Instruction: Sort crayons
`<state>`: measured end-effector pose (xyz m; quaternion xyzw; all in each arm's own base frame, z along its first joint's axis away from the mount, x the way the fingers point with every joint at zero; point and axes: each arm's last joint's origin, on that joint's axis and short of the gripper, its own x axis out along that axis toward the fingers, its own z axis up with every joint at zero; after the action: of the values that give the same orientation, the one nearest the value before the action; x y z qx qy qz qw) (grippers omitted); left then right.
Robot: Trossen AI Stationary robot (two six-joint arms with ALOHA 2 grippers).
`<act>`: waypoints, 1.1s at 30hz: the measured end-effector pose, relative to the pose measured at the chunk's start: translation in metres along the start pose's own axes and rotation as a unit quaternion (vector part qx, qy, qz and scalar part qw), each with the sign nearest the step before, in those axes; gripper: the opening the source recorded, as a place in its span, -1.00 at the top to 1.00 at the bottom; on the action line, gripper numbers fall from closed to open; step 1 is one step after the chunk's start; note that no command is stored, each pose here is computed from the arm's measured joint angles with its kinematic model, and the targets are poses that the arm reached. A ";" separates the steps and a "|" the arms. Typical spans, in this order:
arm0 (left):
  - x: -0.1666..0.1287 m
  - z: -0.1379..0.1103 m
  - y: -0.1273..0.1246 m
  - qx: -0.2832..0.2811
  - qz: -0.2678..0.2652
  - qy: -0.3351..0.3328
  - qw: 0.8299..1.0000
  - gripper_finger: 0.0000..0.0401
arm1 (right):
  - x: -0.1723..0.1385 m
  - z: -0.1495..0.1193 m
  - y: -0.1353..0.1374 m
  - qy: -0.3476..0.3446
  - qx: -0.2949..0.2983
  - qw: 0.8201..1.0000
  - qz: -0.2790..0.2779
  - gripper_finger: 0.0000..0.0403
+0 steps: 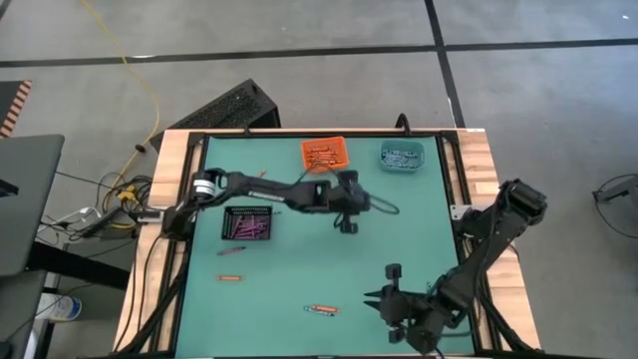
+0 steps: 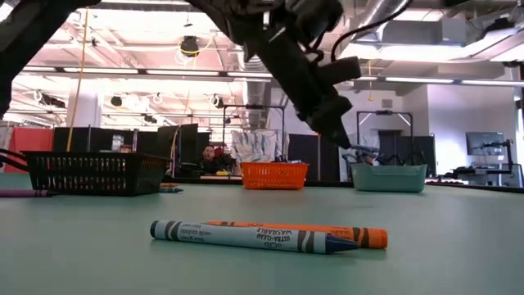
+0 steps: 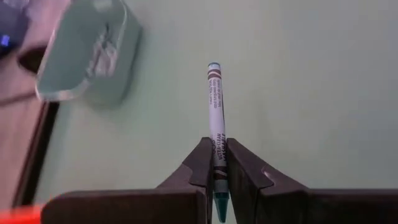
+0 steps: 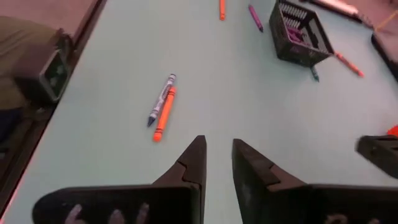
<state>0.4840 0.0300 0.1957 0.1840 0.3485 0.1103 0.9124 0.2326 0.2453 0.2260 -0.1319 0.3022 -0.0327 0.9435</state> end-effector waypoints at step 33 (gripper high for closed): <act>0.089 -0.006 0.184 -0.176 -0.014 -0.172 0.969 0.92 | -0.160 -0.029 -0.237 -0.042 0.179 0.939 -0.292 1.00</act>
<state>0.5318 0.2277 0.2143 0.0319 0.1645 0.1236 0.9781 0.0895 0.0327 0.3572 -0.0443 0.1998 -0.3547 0.9123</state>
